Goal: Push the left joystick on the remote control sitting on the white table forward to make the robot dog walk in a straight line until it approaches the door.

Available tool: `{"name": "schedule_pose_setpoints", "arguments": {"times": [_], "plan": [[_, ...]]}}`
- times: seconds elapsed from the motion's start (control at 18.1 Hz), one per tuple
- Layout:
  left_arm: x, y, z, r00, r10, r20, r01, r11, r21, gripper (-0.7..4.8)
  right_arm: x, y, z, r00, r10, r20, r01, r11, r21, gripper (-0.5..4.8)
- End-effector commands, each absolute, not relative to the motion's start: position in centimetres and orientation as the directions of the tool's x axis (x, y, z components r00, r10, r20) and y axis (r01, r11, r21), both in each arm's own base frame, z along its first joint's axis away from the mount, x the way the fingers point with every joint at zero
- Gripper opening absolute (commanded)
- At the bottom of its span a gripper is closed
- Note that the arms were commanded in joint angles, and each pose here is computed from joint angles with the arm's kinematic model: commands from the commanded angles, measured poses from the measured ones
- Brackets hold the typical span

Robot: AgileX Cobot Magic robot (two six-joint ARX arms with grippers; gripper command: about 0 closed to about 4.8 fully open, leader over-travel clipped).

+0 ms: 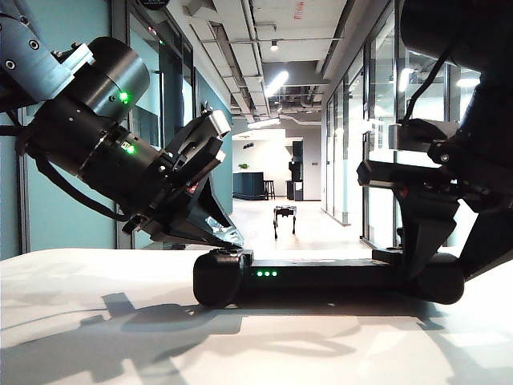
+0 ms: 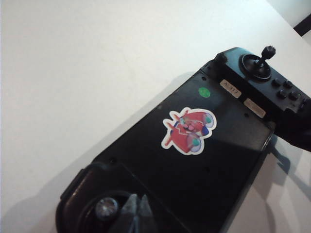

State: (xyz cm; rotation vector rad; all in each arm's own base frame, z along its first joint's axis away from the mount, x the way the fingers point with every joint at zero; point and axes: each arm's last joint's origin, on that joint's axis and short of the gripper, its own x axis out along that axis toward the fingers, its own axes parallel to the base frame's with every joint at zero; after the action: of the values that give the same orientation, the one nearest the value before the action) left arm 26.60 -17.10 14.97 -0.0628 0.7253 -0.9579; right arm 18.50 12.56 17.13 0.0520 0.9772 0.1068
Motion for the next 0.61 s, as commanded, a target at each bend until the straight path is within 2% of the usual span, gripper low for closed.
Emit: {"name": "schedule_pose_setpoints", "arguments": {"times": [0.06,0.39,0.61], "plan": [[26.3,-17.1,16.3,0.35,-0.791,-0.502,0.744,0.56,-0.365,-0.06,18.6,12.7,17.4,0.57,0.131,-0.811,-0.072,0.991,0.109,1.66],[24.7,-16.1,19.0,0.335,-0.786,-0.519,0.739,0.561,-0.373,-0.06,18.7,12.7,17.4,0.572,0.128,-0.81,-0.07,0.992,0.107,1.66],[22.7,-15.0,22.3,0.357,-0.797,-0.487,0.75,0.555,-0.358,-0.06,18.7,12.7,17.4,0.574,0.124,-0.809,-0.069,0.992,0.103,1.67]]}}
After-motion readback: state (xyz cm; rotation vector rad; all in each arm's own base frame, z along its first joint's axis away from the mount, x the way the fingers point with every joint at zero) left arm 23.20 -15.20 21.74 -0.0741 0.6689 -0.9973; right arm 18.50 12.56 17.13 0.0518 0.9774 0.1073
